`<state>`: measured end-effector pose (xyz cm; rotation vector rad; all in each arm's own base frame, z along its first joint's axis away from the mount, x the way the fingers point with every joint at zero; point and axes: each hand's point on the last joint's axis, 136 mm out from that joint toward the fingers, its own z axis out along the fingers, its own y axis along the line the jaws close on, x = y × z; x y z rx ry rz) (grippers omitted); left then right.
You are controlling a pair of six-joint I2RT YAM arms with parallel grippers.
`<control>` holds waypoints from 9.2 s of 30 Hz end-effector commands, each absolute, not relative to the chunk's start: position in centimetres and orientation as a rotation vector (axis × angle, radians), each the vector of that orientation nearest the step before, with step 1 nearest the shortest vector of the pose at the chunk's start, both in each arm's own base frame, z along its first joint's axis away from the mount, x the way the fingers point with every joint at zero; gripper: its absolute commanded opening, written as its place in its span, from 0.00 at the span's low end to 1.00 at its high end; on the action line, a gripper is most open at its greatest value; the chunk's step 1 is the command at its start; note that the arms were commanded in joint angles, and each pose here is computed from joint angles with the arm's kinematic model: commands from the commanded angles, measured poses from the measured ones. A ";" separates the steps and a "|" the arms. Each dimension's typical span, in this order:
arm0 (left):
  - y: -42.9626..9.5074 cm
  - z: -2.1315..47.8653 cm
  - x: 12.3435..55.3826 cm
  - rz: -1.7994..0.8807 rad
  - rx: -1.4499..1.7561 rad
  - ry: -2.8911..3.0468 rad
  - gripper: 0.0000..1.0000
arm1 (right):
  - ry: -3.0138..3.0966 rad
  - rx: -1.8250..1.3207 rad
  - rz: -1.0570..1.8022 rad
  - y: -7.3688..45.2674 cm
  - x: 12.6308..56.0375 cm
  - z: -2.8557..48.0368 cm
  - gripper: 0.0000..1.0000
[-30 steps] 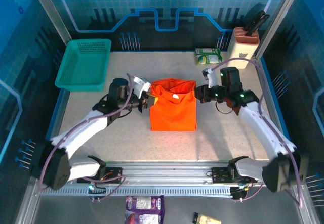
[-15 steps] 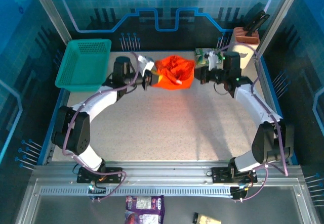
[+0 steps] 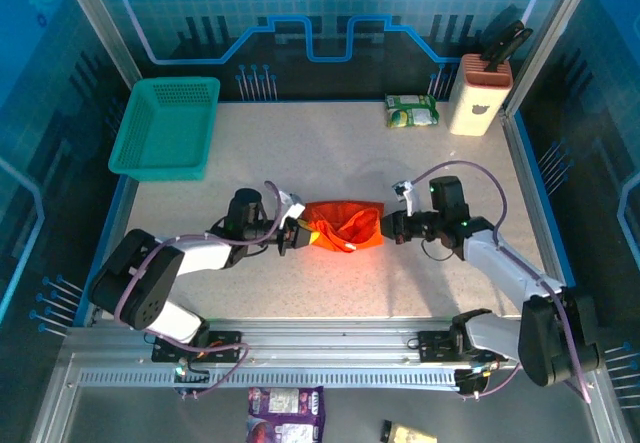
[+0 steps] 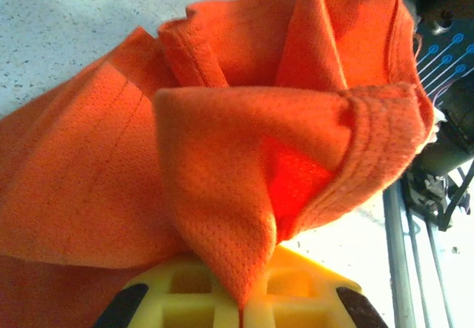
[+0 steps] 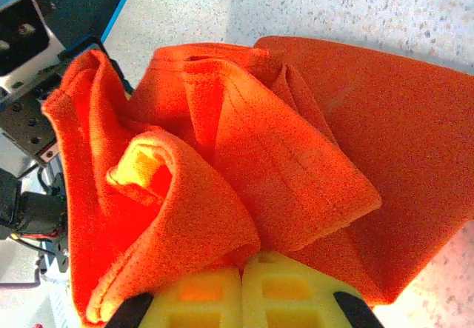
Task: Fold the inside-out t-shirt
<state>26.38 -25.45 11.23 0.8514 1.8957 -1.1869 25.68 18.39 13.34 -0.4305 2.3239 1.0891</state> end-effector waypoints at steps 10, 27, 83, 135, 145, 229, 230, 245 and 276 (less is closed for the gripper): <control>-24.3 11.3 29.2 -1.051 0.659 2.052 0.00 | 2.515 -0.208 1.027 17.9 28.2 10.9 0.00; -22.1 10.2 36.8 -1.004 0.341 2.265 0.00 | 2.735 0.030 1.013 17.1 34.0 9.0 0.00; -25.9 10.0 35.3 -1.075 0.192 2.709 0.14 | 2.800 0.101 1.195 23.0 30.7 13.0 0.14; -32.4 2.9 23.1 -1.058 0.228 2.910 0.13 | 2.804 0.166 1.293 22.5 43.5 2.6 0.24; -28.2 2.2 23.6 -1.072 0.107 2.903 0.13 | 2.858 0.306 1.089 17.6 42.1 1.7 0.23; -25.8 1.8 39.6 -0.688 0.465 2.789 0.12 | 2.779 0.357 1.158 16.6 36.8 2.8 0.31; -25.9 2.1 39.6 -0.699 0.461 2.784 0.12 | 2.779 0.356 1.158 16.6 36.8 2.8 0.28; -23.9 12.1 40.6 -0.740 0.360 2.564 0.29 | 3.021 0.203 0.584 9.8 36.4 3.1 0.03; -14.6 10.2 36.7 -0.684 0.082 2.587 0.31 | 2.712 0.301 -0.617 -21.9 47.6 7.5 0.00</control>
